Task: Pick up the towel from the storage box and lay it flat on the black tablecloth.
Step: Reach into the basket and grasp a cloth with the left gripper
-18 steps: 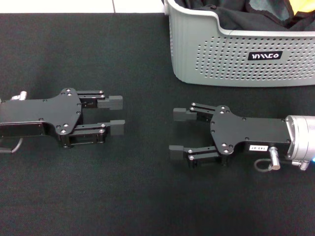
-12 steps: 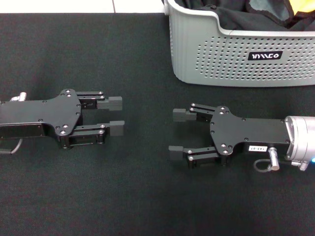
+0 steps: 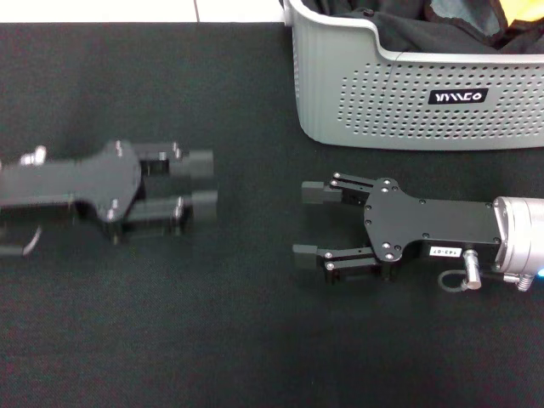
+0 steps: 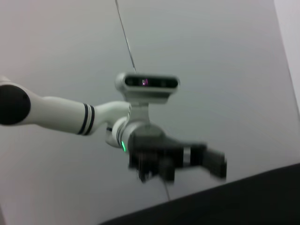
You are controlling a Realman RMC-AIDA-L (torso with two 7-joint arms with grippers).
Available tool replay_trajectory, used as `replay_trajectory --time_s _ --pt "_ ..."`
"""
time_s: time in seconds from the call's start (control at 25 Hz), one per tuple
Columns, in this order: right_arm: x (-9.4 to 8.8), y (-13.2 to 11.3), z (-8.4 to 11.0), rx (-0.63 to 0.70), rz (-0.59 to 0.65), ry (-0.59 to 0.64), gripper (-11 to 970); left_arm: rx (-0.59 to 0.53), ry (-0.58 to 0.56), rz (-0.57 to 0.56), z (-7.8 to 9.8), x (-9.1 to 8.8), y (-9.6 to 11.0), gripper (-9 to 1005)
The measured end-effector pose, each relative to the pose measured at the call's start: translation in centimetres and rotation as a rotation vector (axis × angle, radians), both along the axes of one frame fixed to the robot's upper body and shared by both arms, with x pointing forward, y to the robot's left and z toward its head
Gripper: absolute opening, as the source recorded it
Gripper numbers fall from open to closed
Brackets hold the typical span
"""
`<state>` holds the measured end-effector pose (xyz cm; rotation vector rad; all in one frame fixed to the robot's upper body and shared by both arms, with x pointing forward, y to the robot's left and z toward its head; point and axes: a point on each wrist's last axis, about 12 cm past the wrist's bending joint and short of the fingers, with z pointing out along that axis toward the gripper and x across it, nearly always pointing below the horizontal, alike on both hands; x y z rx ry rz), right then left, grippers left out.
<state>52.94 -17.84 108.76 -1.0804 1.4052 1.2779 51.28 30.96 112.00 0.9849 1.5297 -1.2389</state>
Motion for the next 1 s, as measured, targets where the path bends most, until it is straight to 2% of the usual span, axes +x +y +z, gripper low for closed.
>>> replay_trajectory --time_s 0.08,0.16,0.2,0.36,0.44,0.52,0.64,0.76,0.88,1.0 --pt "0.2 -0.2 -0.3 -0.020 -0.025 -0.004 889 -0.025 -0.020 0.018 1.2 0.9 -0.3 603" --pt "0.2 -0.2 -0.4 -0.024 -0.030 -0.003 889 -0.041 -0.052 0.023 3.0 2.0 -0.9 603" --pt "0.2 -0.2 -0.5 -0.028 -0.034 -0.001 889 -0.037 -0.083 0.020 4.5 2.8 -1.6 603" --pt "0.0 -0.3 -1.1 -0.038 -0.049 0.017 888 0.033 -0.199 0.044 9.2 5.9 -5.4 603" --pt "-0.3 -0.3 -1.4 -0.039 -0.054 0.024 888 0.110 -0.230 0.068 10.6 7.9 -8.1 602" --pt "-0.7 -0.3 -1.9 -0.038 -0.062 0.034 888 0.178 -0.245 0.090 10.9 9.3 -10.3 602" --pt "-1.5 -0.5 -2.6 -0.035 -0.079 0.044 888 0.306 -0.266 0.133 10.4 11.6 -14.4 602" --pt "-2.0 -0.8 -3.2 -0.039 -0.098 0.061 888 0.356 -0.278 0.178 10.1 12.8 -16.7 602" --pt "-2.7 -1.5 -3.8 -0.041 -0.130 0.083 888 0.384 -0.302 0.216 10.1 13.6 -18.4 602" --pt "-3.2 -2.4 -4.3 -0.039 -0.167 0.102 888 0.417 -0.325 0.229 10.2 14.2 -21.0 602"
